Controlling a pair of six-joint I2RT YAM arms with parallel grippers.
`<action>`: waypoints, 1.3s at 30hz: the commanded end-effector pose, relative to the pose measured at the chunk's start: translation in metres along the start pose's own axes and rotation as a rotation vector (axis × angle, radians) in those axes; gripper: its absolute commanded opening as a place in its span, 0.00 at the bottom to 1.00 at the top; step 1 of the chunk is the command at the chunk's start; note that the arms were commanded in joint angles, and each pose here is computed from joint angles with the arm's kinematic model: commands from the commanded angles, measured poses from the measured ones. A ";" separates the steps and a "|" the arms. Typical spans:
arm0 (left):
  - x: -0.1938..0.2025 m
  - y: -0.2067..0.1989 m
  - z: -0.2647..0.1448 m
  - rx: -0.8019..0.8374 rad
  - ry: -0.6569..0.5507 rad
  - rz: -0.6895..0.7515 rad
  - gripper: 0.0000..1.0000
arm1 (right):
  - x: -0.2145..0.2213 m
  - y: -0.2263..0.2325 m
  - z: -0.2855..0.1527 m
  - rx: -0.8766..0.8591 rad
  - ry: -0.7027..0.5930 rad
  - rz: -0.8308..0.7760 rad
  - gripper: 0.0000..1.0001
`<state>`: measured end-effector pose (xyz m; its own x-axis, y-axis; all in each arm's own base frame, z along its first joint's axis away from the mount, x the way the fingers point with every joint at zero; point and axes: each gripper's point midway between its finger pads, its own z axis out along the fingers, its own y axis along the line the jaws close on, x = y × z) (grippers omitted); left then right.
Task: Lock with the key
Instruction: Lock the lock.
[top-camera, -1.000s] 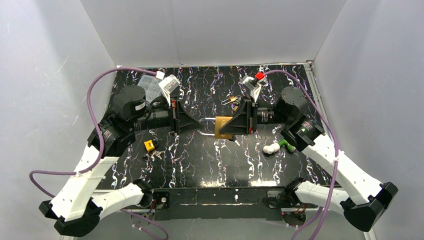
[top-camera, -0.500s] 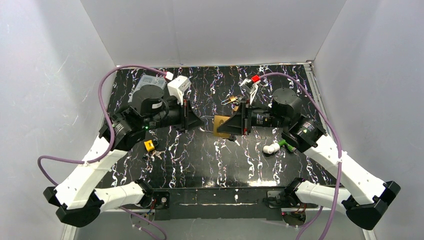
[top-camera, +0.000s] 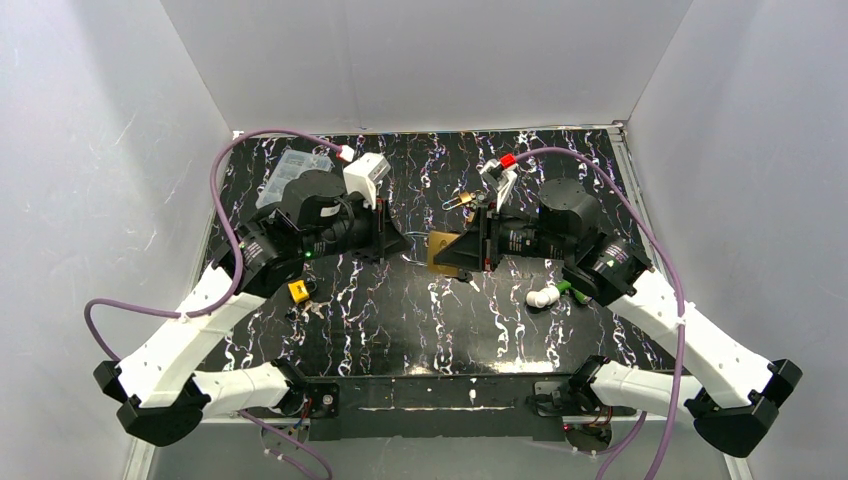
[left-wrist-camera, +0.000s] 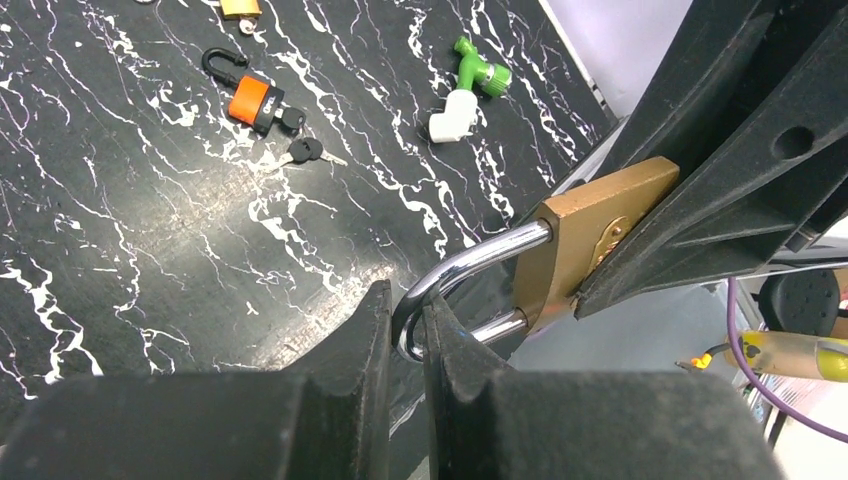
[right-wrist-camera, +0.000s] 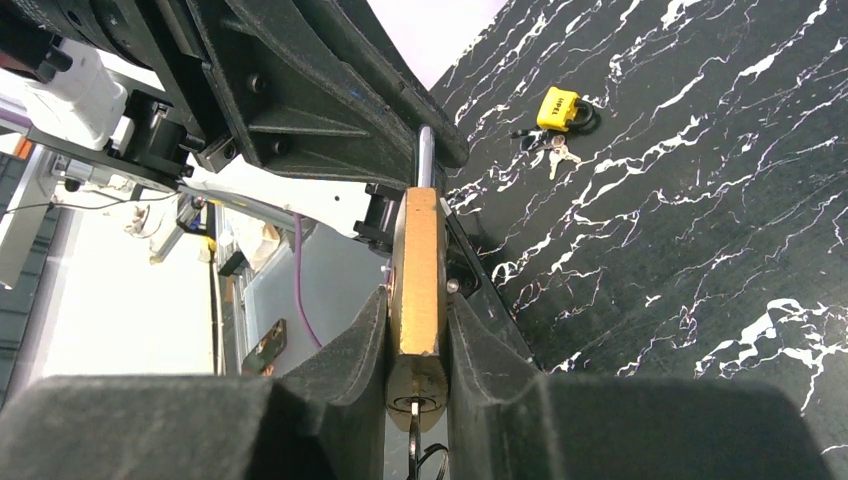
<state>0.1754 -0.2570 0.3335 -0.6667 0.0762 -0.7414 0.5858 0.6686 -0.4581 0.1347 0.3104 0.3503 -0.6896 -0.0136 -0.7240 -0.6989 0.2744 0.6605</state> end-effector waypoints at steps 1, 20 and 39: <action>-0.040 -0.125 -0.026 0.556 -0.111 -0.014 0.00 | -0.026 0.027 0.025 -0.135 -0.093 -0.148 0.01; -0.045 -0.152 -0.034 0.681 -0.103 -0.010 0.00 | -0.015 0.013 0.039 -0.128 -0.053 -0.121 0.01; -0.048 -0.172 -0.037 0.745 -0.089 0.022 0.00 | -0.007 -0.002 0.056 -0.114 -0.018 -0.100 0.01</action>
<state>0.1875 -0.2603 0.3297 -0.6787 0.0394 -0.7333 0.5404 0.7029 -0.4625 0.1453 0.3162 0.3467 -0.6905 -0.0040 -0.7233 -0.6942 0.2848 0.6611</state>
